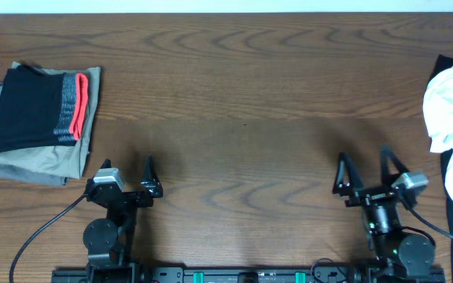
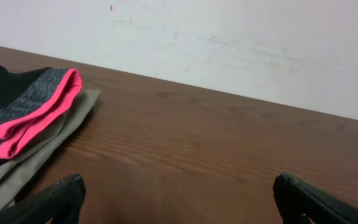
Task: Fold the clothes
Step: 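Reach the right gripper to the white T-shirt at the right edge and grasp it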
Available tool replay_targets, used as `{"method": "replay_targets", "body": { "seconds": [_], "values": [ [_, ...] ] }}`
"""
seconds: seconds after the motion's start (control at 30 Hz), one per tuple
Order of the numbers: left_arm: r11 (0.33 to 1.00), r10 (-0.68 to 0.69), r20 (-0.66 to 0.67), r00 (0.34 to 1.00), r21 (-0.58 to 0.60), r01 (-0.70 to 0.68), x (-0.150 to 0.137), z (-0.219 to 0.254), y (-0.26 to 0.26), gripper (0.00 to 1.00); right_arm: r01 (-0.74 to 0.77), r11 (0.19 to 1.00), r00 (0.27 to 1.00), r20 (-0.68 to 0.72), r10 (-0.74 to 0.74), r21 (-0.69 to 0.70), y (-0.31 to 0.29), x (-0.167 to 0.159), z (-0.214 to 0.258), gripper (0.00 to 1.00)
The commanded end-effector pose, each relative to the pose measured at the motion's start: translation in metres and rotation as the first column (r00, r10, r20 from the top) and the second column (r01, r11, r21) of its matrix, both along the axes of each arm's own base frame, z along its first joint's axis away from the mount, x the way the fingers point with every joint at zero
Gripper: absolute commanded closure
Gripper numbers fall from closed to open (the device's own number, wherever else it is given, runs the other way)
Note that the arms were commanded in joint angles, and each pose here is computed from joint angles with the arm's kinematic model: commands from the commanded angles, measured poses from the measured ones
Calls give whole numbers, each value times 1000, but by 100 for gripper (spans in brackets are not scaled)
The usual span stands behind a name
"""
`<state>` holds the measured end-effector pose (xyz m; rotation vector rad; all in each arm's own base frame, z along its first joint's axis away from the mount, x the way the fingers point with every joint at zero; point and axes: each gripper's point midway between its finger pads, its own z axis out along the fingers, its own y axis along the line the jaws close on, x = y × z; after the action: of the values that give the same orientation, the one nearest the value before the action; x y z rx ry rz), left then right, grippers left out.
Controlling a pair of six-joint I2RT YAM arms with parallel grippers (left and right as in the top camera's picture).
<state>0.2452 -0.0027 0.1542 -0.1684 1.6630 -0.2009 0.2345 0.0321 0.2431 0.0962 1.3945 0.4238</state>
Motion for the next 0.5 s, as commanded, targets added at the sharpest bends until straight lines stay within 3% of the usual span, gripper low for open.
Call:
{"method": "replay_targets", "body": {
  "seconds": [0.0,0.1,0.23,0.47],
  "values": [
    [1000,-18,-47,999,5,18,-1,-15,-3,2,199,976,979,64,-193,-94,-30,-6,42,1],
    [1000,-18,-47,999,5,18,-1,-15,-3,2,346,932,938,12,-346,-113,-57,-3,59,1],
    [1000,-18,-47,999,5,18,-1,-15,-3,2,540,830,827,-95,-554,-136,-97,11,70,1],
    [1000,-18,-48,999,5,18,-1,-15,-3,2,588,750,671,-335,-662,-303,-142,79,54,1]
  ]
}}
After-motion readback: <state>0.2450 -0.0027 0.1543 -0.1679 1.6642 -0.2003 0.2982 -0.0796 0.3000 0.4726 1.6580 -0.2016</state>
